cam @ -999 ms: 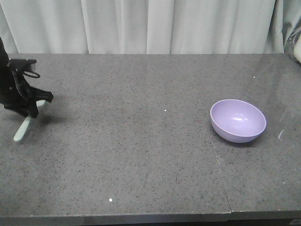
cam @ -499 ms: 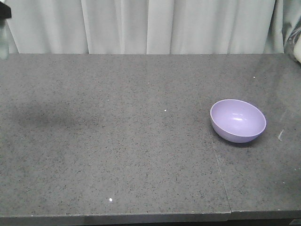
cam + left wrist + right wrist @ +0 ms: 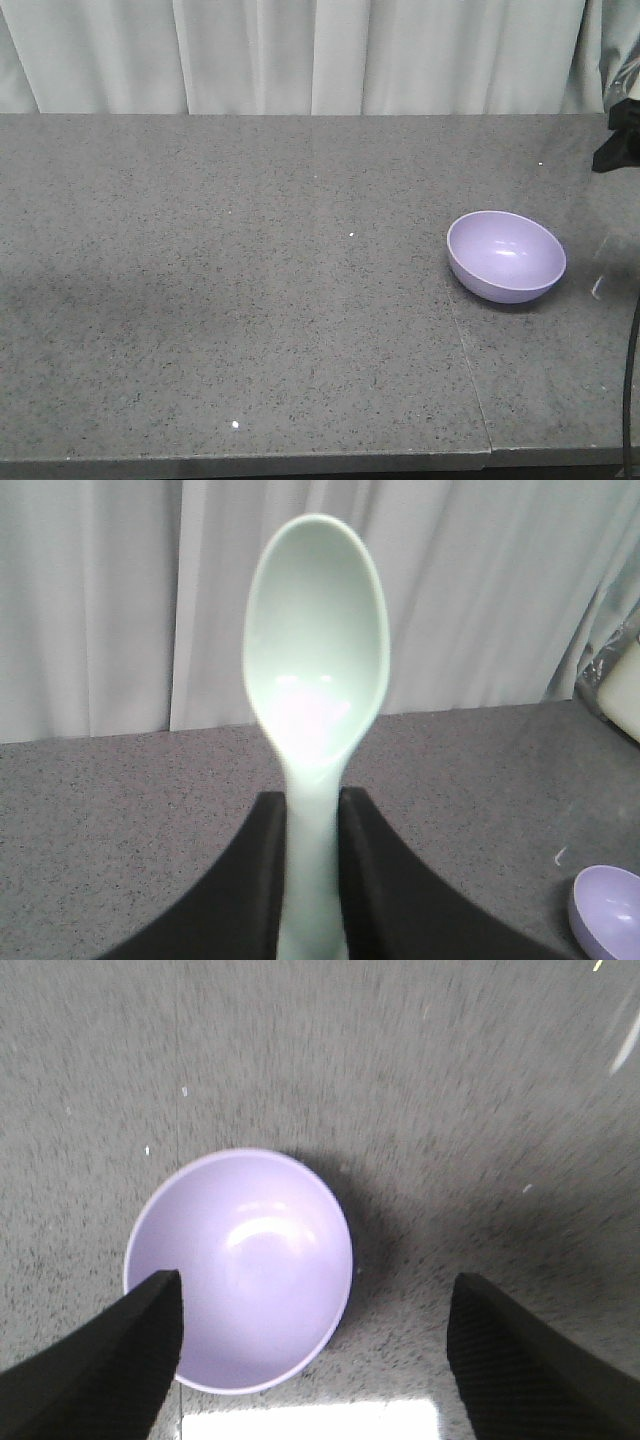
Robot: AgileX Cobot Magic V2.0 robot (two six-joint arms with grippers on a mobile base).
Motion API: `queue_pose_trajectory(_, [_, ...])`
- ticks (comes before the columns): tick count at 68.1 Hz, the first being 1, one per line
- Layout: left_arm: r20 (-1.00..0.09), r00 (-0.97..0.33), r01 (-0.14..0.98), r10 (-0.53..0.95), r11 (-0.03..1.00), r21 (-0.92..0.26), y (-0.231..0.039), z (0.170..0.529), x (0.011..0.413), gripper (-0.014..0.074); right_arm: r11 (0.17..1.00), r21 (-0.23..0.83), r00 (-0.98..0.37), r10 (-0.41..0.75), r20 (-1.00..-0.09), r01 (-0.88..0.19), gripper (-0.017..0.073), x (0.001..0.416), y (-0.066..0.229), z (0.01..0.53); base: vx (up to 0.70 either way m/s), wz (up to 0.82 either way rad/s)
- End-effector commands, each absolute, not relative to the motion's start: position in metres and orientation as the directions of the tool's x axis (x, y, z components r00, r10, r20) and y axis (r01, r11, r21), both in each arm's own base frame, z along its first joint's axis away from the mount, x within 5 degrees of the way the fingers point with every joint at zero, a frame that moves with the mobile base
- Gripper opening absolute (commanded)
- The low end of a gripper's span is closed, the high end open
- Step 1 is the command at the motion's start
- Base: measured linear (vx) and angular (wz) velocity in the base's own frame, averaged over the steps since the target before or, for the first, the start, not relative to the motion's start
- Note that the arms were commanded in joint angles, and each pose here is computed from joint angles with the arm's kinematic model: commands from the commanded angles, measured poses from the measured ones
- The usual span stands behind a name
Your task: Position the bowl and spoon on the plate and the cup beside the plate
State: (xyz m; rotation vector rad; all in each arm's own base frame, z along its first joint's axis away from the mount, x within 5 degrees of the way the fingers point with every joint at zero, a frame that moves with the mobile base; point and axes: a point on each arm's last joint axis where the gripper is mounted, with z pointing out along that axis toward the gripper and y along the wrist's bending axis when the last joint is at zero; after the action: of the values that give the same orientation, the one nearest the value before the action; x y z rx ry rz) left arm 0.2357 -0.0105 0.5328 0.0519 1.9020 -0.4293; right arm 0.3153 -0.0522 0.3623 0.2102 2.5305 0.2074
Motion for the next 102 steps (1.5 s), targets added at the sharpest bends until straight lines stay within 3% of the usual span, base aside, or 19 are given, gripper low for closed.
queue_pose_trajectory(1, [-0.940,-0.280,0.260,-0.192,0.928,-0.267,-0.012,0.550,0.225,-0.0008,0.953,0.298,-0.795,0.220,-0.566,0.051,0.0542,0.326,-0.057,0.364,0.00,0.00])
queue_pose_trajectory(49, [-0.937,-0.296,0.260,-0.185,0.929,-0.265,-0.012,0.548,0.225,-0.0008,0.945,0.323,-0.912,0.173,-0.371,0.048,0.0542,0.377,-0.070,0.270,0.00,0.00])
queue_pose_trajectory(77, [-0.937,-0.297,0.260,-0.184,0.929,-0.265,-0.012,0.548,0.225,-0.0008,0.944,0.329,-0.933,0.140,-0.333,0.024,0.0524,0.386,-0.061,0.251,0.00,0.00])
queue_pose_trajectory(88, [-0.936,-0.300,0.260,-0.183,0.928,-0.265,-0.012,0.548,0.225,-0.0008,0.949,0.316,-0.935,0.115,-0.334,0.004,0.0405,0.390,-0.050,0.248,0.00,0.00])
queue_pose_trajectory(102, [-0.933,-0.313,0.263,-0.179,0.928,-0.266,-0.013,0.546,0.224,-0.0007,0.959,0.283,-0.937,0.125,-0.325,0.030,0.0083,0.389,-0.054,0.246,0.00,0.00])
